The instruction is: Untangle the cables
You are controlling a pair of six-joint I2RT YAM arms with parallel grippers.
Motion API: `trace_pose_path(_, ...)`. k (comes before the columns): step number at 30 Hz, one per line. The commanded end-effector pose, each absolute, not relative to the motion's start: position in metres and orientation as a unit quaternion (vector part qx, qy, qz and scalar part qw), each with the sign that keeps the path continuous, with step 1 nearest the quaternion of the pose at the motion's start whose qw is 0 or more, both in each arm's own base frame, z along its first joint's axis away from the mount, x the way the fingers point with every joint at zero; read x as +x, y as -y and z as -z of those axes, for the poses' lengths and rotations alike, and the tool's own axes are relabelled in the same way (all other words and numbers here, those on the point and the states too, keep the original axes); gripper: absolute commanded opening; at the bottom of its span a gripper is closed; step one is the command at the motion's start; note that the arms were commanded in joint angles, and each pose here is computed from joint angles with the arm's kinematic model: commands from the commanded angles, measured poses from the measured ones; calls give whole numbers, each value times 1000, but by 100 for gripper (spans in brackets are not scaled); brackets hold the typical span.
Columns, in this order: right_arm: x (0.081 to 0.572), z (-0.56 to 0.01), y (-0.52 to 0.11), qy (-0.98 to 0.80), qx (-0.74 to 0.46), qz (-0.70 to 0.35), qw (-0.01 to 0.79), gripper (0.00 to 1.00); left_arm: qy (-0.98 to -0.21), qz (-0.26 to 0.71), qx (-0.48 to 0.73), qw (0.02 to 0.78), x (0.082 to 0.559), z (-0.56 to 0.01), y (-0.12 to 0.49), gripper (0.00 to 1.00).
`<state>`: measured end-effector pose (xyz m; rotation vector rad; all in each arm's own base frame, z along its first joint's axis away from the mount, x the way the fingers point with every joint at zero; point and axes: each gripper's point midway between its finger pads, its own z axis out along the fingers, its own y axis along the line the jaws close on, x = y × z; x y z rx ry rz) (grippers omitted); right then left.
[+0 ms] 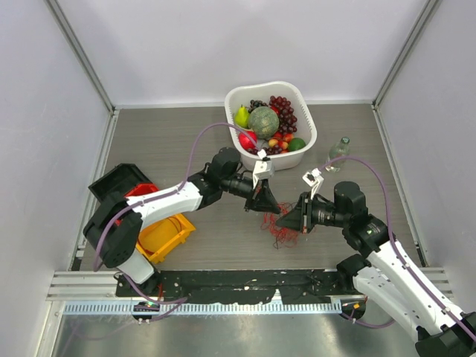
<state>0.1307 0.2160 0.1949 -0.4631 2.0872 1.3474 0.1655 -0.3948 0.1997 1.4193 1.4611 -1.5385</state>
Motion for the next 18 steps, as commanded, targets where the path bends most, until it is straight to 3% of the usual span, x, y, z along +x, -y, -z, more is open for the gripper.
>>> trace_pose_path(1, 142, -212, -214, -777, -175, -496, 346, 3, -578, 494, 518, 392, 202, -225, 399, 0)
trace_pose_path(2, 153, -205, -207, -797, -148, -464, 357, 8, -601, 467, 502, 411, 213, -227, 395, 0)
trace_pose_path(3, 159, -202, -203, -806, -130, -450, 363, 28, -616, 444, 487, 431, 222, -234, 389, 0)
trace_pose_path(4, 170, -195, -194, -821, -94, -421, 373, 42, -635, 422, 469, 445, 230, -240, 383, 0)
trace_pose_path(6, 177, -194, -190, -820, -57, -417, 388, 55, -665, 396, 422, 471, 240, -262, 368, 0)
trace_pose_path(8, 184, -194, -187, -809, -23, -423, 409, 62, -693, 395, 377, 470, 241, -276, 358, 0)
trace_pose_path(15, 208, -201, -163, -778, 99, -407, 469, 73, -696, 442, 322, 466, 217, -332, 342, 0)
trace_pose_path(18, 207, -206, -176, -768, 74, -438, 462, 76, -687, 450, 316, 475, 213, -352, 339, 0)
